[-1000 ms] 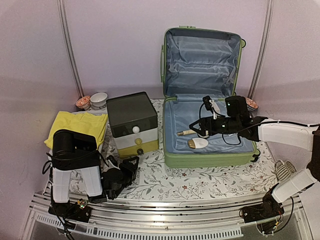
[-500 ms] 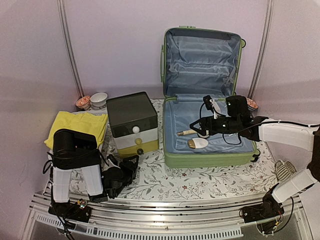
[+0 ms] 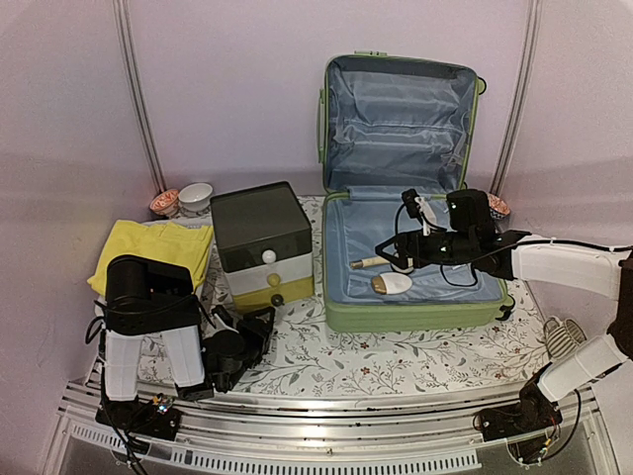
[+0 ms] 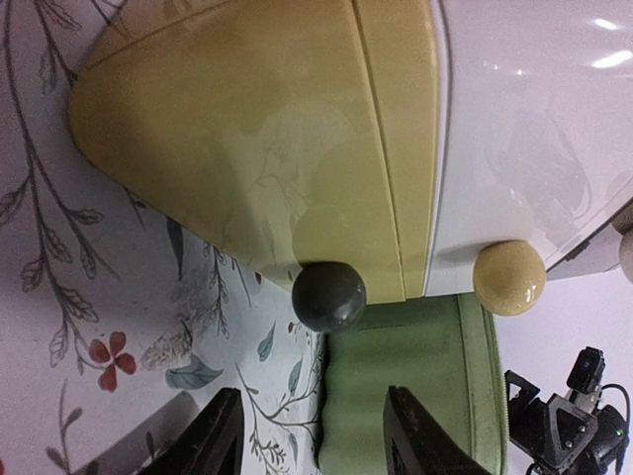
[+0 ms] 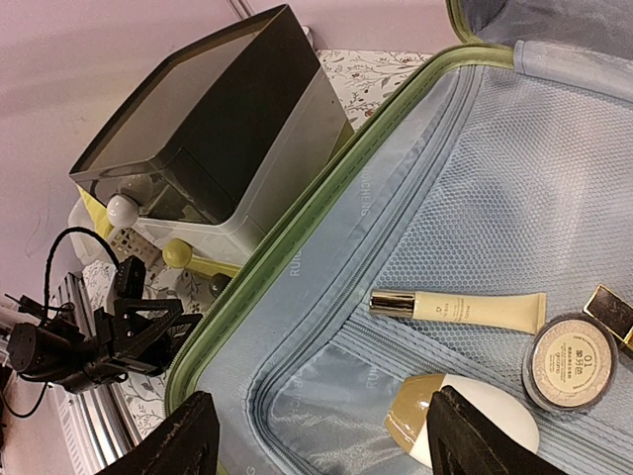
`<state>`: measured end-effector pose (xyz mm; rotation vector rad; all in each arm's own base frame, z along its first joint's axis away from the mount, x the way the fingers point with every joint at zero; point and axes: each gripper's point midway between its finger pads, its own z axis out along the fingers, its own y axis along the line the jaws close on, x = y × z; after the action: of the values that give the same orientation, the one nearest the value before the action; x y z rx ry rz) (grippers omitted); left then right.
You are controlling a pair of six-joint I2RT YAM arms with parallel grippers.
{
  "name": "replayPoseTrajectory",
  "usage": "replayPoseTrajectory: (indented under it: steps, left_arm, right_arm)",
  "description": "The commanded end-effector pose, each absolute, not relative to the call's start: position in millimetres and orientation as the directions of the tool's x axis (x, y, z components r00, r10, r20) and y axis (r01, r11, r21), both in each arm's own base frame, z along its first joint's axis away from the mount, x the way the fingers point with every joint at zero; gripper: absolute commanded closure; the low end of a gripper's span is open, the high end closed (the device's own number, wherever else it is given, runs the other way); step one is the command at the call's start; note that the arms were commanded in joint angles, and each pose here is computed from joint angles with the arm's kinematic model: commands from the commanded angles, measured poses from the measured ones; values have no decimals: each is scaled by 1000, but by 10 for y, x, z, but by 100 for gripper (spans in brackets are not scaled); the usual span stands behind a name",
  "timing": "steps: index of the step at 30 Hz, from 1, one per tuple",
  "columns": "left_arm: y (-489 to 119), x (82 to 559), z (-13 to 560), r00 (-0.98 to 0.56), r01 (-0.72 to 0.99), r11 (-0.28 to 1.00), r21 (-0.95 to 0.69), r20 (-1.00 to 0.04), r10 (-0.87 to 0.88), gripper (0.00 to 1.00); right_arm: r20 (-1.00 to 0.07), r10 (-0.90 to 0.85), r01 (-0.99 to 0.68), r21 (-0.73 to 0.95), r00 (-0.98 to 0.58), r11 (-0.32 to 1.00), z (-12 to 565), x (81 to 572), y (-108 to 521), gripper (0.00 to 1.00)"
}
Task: Open, take out, and arrange the luggage
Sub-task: Open the drawer of the storage box.
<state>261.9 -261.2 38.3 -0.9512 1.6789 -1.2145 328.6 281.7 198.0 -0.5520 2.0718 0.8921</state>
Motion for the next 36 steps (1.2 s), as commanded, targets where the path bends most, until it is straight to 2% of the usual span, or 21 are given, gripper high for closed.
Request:
replayPoseTrajectory:
  steps: [1, 6, 13, 17, 21, 27, 32, 36]
  left_arm:
    - [-2493, 2666, 537, -331, -28, 185, -982, -166, -929, 51]
    - [-2503, 2678, 529, -328, -25, 171, -985, -154, -932, 56]
    - [-2533, 2785, 551, -298, -15, 147, -989, -136, -945, 56]
    - [-2608, 2859, 583, -320, 1, 137, -991, -131, -938, 50]
    - [-2634, 2879, 482, -339, -42, 90, -995, -71, -938, 42]
    - [-2702, 2906, 444, -350, -55, 95, -994, -70, -934, 40]
    - [-2700, 2951, 448, -343, -55, 100, -993, -75, -936, 41]
    - [-2700, 2972, 434, -339, -60, 100, -993, -74, -938, 48]
  right_arm:
    - [-821, -72, -653, 394, -567, 647, 2075, 3251, 2777, 27]
    - [-819, -77, -655, 393, -568, 645, 2063, 3247, 2785, 27]
    - [-824, -81, -659, 385, -561, 646, 2093, 3245, 2769, 27]
    - [-825, -88, -658, 376, -558, 653, 2087, 3232, 2733, 27]
    - [-828, -86, -656, 370, -554, 658, 2091, 3227, 2704, 27]
    - [-826, -86, -654, 373, -558, 659, 2073, 3227, 2697, 27]
    - [-827, -88, -655, 369, -555, 659, 2071, 3215, 2683, 27]
    - [-827, -89, -655, 369, -555, 659, 2069, 3213, 2677, 27]
